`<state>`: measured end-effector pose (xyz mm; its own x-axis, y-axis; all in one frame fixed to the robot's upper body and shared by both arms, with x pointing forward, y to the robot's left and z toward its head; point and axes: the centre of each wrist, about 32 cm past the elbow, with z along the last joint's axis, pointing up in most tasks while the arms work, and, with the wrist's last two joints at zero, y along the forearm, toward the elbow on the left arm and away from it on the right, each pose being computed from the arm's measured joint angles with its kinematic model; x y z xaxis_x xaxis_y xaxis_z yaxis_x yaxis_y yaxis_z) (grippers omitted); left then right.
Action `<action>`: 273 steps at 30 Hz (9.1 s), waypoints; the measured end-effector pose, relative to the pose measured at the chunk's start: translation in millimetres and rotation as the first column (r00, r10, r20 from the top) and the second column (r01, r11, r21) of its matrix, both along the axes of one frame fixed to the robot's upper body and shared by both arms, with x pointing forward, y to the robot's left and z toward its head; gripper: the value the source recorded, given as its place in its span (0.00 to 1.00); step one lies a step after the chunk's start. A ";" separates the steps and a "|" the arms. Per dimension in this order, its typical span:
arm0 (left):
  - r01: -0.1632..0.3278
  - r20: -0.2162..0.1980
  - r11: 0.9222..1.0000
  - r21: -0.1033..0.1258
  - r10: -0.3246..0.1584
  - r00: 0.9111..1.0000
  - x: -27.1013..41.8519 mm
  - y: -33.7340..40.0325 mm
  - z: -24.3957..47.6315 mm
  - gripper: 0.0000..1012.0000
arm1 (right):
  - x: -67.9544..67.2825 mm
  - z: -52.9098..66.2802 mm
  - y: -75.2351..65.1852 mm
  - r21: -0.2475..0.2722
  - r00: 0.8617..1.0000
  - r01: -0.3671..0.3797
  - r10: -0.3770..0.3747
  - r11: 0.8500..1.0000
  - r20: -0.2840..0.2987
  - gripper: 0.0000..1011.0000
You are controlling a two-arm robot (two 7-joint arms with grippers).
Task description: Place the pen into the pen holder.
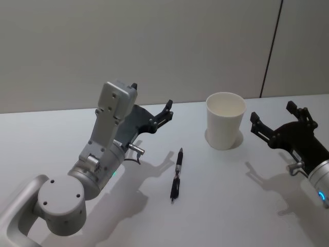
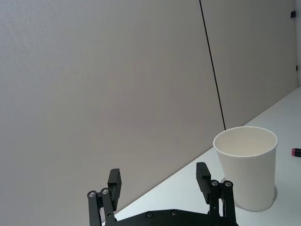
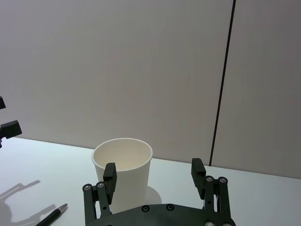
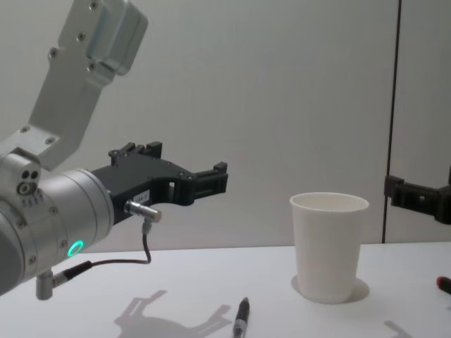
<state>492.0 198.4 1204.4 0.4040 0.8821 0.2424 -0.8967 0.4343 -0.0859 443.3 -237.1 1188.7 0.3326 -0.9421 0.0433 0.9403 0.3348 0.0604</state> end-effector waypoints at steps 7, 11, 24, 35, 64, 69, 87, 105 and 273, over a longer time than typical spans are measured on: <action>0.000 0.000 1.000 0.000 0.000 1.000 0.0 0.0 0.0 0.99 | 0.0 0.0 0.0 0.000 1.000 0.000 0.000 1.000 0.000 0.99; 0.000 0.000 1.000 0.000 0.000 1.000 0.0 0.0 0.0 0.99 | 0.0 0.0 0.0 0.000 1.000 0.000 0.000 1.000 0.000 0.99; 0.000 0.000 1.000 0.000 0.000 1.000 0.0 0.0 0.0 0.99 | 0.0 0.0 0.0 0.000 1.000 0.000 0.000 1.000 0.000 0.99; 0.000 0.000 1.000 0.000 0.000 1.000 0.0 0.0 0.0 0.99 | 0.0 0.0 0.0 0.000 1.000 0.000 0.000 1.000 0.000 0.99; 0.000 0.000 1.000 0.000 0.000 1.000 0.0 0.0 0.0 0.99 | 35.3 36.8 -8.5 -0.183 0.980 0.010 -0.046 0.983 -0.192 0.99; 0.000 0.000 1.000 0.000 0.000 1.000 0.0 0.0 0.0 0.99 | 48.6 51.3 -21.0 -0.202 0.963 0.004 -0.058 0.979 -0.264 0.99; 0.000 0.000 1.000 0.000 0.000 1.000 0.0 0.0 0.0 0.99 | 92.1 74.8 -63.9 -0.138 0.873 -0.001 -0.067 0.990 -0.482 0.99; 0.000 0.000 1.000 0.000 0.000 1.000 0.0 0.0 0.0 0.99 | 113.3 59.5 -57.8 -0.104 0.798 -0.050 -0.023 0.993 -0.602 0.99; 0.000 0.000 1.000 0.000 0.000 1.000 0.0 0.0 0.0 0.99 | 117.2 36.8 -55.2 -0.154 0.735 -0.083 -0.044 0.985 -0.676 0.18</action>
